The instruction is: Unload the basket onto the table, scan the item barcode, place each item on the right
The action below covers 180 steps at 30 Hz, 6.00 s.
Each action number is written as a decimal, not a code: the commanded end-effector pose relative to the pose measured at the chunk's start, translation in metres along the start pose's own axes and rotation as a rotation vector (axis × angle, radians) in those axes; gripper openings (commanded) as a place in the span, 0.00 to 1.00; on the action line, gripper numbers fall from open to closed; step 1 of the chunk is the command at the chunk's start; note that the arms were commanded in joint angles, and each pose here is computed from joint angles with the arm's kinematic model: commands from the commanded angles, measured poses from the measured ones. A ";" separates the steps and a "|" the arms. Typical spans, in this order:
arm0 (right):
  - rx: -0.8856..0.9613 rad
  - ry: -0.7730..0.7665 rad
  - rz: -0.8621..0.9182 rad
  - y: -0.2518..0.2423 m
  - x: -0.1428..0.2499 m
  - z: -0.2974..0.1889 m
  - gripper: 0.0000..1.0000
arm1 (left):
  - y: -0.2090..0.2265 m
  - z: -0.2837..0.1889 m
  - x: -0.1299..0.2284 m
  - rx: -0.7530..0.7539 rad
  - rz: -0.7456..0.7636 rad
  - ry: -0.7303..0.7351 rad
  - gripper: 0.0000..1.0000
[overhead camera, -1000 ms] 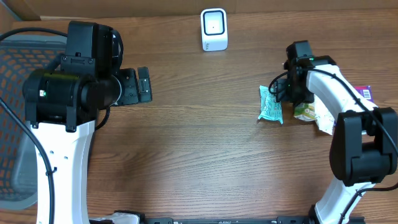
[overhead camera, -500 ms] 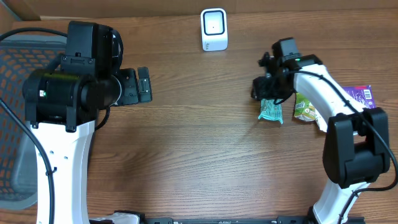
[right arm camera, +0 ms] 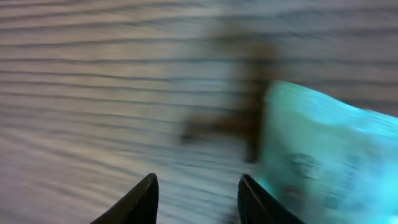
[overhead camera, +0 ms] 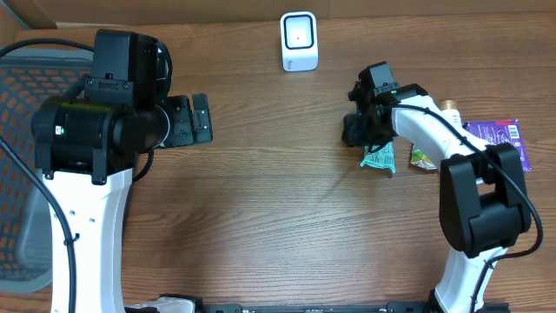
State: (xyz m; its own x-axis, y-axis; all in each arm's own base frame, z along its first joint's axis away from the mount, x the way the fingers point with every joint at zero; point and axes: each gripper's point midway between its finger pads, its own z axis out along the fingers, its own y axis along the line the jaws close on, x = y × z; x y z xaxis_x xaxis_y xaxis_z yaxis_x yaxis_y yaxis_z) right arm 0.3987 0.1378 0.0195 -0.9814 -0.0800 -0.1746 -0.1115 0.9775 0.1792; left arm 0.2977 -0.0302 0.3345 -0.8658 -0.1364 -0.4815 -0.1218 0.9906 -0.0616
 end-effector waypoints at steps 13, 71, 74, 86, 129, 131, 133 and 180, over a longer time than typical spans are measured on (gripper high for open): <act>0.199 0.047 0.128 -0.093 0.011 -0.012 0.50 | 0.000 -0.001 -0.001 -0.001 -0.014 -0.005 1.00; 0.077 -0.944 -0.123 -0.004 0.095 -0.438 1.00 | 0.000 -0.001 -0.001 -0.001 -0.014 -0.005 1.00; 0.079 -1.049 -0.122 -0.007 0.086 -0.437 1.00 | 0.000 -0.001 -0.001 -0.001 -0.014 -0.005 1.00; 0.072 -1.344 -0.140 -0.030 0.096 -0.339 1.00 | 0.000 -0.001 -0.001 -0.001 -0.014 -0.005 1.00; -0.012 -1.358 -0.200 -0.041 0.135 -0.189 1.00 | 0.000 -0.001 -0.001 -0.001 -0.014 -0.005 0.99; -0.012 -1.358 -0.200 -0.041 0.135 -0.189 1.00 | 0.000 -0.001 -0.001 -0.001 -0.014 -0.005 0.99; -0.012 -1.358 -0.200 -0.041 0.135 -0.189 1.00 | 0.000 -0.001 -0.001 -0.001 -0.014 -0.005 0.99; -0.012 -1.358 -0.200 -0.041 0.135 -0.189 1.00 | 0.029 0.051 0.039 0.107 0.178 -0.957 1.00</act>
State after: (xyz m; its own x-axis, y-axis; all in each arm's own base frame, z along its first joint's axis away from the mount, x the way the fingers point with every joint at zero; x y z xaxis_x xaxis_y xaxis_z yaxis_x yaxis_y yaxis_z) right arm 0.2413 0.0484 0.1735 -0.0288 0.0371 -0.9989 -0.2312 0.9720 0.0428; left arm 0.2942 -0.0004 0.2870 -0.1449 -0.0847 -0.9858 0.0026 0.9963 -0.0859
